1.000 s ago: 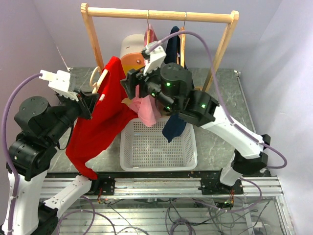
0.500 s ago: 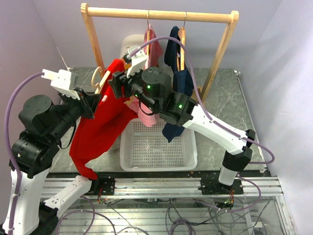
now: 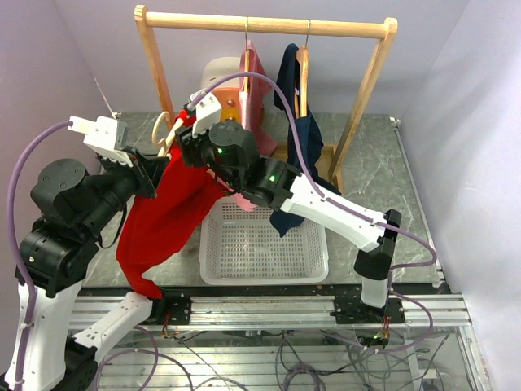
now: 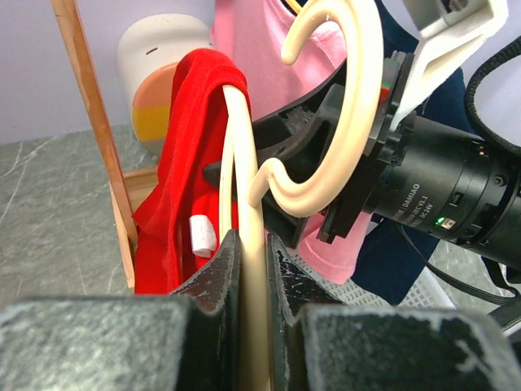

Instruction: Remove the t-shirt from the hanger

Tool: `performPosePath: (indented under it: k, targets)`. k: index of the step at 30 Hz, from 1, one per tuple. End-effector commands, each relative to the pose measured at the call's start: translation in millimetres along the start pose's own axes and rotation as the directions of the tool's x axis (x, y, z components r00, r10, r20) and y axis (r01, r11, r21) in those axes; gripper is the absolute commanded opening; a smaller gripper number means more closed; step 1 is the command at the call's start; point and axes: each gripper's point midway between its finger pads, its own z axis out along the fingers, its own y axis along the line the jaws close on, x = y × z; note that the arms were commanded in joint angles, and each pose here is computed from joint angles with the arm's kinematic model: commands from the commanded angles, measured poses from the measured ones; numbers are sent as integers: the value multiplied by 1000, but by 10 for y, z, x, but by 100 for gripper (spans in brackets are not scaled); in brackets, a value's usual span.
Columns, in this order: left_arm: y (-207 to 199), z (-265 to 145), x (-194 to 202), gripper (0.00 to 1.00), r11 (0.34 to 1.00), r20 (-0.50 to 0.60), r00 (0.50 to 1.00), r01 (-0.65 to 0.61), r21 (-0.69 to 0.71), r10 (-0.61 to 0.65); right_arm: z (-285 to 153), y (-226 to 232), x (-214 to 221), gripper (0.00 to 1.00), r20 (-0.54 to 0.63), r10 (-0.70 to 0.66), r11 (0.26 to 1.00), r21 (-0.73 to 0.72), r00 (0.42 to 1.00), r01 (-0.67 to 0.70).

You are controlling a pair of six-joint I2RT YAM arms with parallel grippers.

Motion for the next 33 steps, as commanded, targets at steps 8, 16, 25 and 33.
performPosePath:
  k: [8, 16, 25, 33]
  targets:
    - [23, -174, -109, 7, 999, 19, 999, -34, -19, 34, -160, -535, -473, 0, 114, -55, 971, 240, 992, 26]
    - [-110, -310, 169, 7, 995, -131, 989, -62, 74, 71, -73, -1470, -686, 0, 122, -16, 921, 388, 992, -32]
    - [-221, -564, 243, 7, 987, -159, 983, -74, 142, 97, 104, -2035, -423, 0, 50, 14, 882, 469, 999, -36]
    - [-296, -799, -79, 7, 978, 1, 991, -129, 162, 131, 204, -2166, 134, 0, -71, 63, 868, 496, 995, -20]
